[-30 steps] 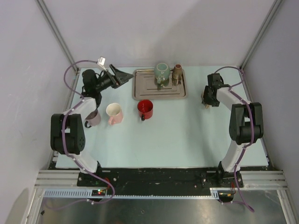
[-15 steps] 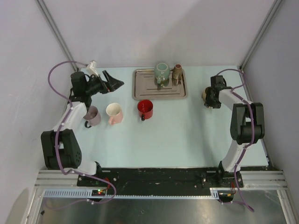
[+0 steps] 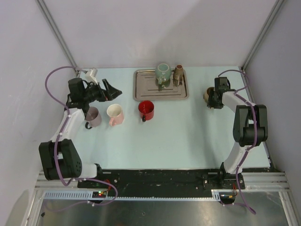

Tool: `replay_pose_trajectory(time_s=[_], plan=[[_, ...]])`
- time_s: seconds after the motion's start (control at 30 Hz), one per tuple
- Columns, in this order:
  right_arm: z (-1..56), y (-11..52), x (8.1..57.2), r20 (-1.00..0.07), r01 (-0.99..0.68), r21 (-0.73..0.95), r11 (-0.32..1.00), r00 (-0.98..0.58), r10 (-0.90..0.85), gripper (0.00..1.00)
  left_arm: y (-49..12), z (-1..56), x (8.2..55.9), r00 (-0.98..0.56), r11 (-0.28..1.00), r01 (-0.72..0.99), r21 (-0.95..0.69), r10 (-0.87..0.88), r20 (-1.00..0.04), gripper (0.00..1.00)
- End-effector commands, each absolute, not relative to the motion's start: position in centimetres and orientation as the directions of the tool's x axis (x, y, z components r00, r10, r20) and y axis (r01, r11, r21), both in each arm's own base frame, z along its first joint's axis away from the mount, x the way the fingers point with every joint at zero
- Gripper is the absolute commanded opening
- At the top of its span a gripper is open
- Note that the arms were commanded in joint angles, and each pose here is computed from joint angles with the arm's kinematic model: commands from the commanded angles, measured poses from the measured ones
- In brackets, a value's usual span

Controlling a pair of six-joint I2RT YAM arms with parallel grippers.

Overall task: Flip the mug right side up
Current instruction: Place the cup at the center of the board.

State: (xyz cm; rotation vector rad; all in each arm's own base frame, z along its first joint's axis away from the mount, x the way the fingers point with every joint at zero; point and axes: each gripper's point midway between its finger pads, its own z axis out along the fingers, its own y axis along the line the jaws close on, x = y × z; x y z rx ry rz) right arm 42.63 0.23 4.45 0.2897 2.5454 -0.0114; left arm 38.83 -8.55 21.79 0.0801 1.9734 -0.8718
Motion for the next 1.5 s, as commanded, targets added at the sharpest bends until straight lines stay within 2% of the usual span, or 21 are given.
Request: replay_pose_trajectory(time_s=[0.0,0.23,0.3,0.63,1.03,1.47], plan=[[8.2,0.0,44.7,-0.661,0.179,0.049,0.983,-0.732,0.166,0.35,-8.1,23.7,37.8,-0.487,0.759,0.445,-0.475,-0.24,-0.84,0.98],[8.6,-0.2,44.4,-0.665,0.171,0.008,0.985,-0.735,0.133,0.05,-7.9,23.5,36.9,-0.478,0.768,0.451,-0.455,-0.223,-0.85,0.98],[8.9,-0.1,44.2,-0.665,0.165,-0.004,0.986,-0.737,0.121,0.01,-7.7,23.6,36.7,-0.475,0.774,0.451,-0.444,-0.214,-0.854,0.98],[12.6,2.1,43.1,-0.722,0.07,-0.09,0.993,-0.692,-0.017,0.0,-5.6,23.3,35.4,-0.463,0.794,0.422,-0.438,-0.227,-0.857,0.98],[16.9,10.8,40.6,-0.808,-0.107,-0.005,0.994,-0.586,-0.067,0.0,-3.9,23.3,34.3,-0.453,0.78,0.427,-0.457,-0.253,-0.855,0.98],[15.6,18.8,38.9,-0.825,-0.139,0.034,0.99,-0.562,-0.051,0.0,-3.6,22.9,33.6,-0.422,0.803,0.436,-0.405,-0.215,-0.881,0.98]])
